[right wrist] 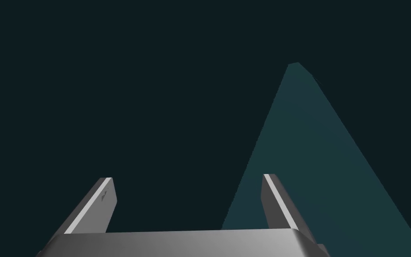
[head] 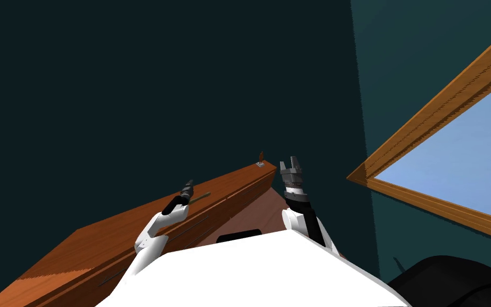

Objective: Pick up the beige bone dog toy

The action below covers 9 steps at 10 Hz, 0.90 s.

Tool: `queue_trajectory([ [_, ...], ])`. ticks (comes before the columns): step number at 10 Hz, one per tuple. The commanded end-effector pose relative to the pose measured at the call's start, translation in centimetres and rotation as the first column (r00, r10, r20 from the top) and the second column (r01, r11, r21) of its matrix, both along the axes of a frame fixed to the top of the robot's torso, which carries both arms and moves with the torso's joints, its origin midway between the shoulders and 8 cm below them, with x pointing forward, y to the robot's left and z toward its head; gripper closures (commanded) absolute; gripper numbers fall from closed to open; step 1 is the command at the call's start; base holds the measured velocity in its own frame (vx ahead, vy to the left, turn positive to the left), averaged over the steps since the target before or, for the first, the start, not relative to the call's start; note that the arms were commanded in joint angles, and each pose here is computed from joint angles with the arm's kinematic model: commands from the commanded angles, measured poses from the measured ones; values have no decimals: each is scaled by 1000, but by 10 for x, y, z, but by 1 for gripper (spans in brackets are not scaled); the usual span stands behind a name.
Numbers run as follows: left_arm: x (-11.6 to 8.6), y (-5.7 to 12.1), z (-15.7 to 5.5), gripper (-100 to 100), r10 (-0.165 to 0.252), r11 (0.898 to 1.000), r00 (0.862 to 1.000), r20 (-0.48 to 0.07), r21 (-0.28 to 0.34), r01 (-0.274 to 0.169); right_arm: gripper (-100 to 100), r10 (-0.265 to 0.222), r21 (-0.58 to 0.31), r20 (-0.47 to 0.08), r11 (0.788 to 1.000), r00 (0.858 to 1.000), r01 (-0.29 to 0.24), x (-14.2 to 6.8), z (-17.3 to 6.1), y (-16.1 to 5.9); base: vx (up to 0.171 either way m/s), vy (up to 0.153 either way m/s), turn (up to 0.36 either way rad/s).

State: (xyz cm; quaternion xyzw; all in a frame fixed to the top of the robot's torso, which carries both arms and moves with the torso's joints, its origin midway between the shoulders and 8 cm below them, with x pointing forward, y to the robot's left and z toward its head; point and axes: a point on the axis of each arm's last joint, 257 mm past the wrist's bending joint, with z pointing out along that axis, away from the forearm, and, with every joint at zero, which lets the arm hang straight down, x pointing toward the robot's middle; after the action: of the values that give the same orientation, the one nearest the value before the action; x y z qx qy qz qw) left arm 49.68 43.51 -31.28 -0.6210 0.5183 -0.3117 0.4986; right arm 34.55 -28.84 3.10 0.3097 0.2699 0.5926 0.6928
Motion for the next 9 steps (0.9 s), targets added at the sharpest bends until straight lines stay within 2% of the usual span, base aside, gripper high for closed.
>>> queue_trajectory([
  [1, -5, 9, -16, -100, 16, 1000, 999, -39, -14, -17, 0, 0, 0, 0, 1000, 1000, 0, 0, 0, 0, 5, -8, -61],
  [2, -6, 19, -26, -100, 38, 999, 997, -74, -28, -40, 0, 0, 0, 0, 1000, 1000, 0, 0, 0, 0, 7, -7, -103],
  [5, -14, 30, -54, -100, 67, 996, 988, -142, -50, -75, 0, 0, 0, 0, 1000, 1000, 0, 0, 0, 0, 10, -2, -68],
  [6, -14, 39, -58, -100, 87, 993, 983, -164, -60, -98, 0, 0, 0, 0, 1000, 1000, 0, 0, 0, 0, 15, -4, -99],
  [7, -20, 40, -72, -100, 92, 992, 977, -192, -66, -106, 0, 0, 0, 0, 1000, 1000, 0, 0, 0, 0, 14, 1, -55],
  [8, -24, 50, -82, -100, 114, 988, 968, -225, -77, -134, 0, 0, 0, 0, 1000, 1000, 0, 0, 0, 0, 17, 7, -91],
  [9, -27, 50, -89, -100, 116, 987, 964, -239, -80, -139, 0, 0, 0, 0, 1000, 1000, 0, 0, 0, 0, 15, 6, -64],
])
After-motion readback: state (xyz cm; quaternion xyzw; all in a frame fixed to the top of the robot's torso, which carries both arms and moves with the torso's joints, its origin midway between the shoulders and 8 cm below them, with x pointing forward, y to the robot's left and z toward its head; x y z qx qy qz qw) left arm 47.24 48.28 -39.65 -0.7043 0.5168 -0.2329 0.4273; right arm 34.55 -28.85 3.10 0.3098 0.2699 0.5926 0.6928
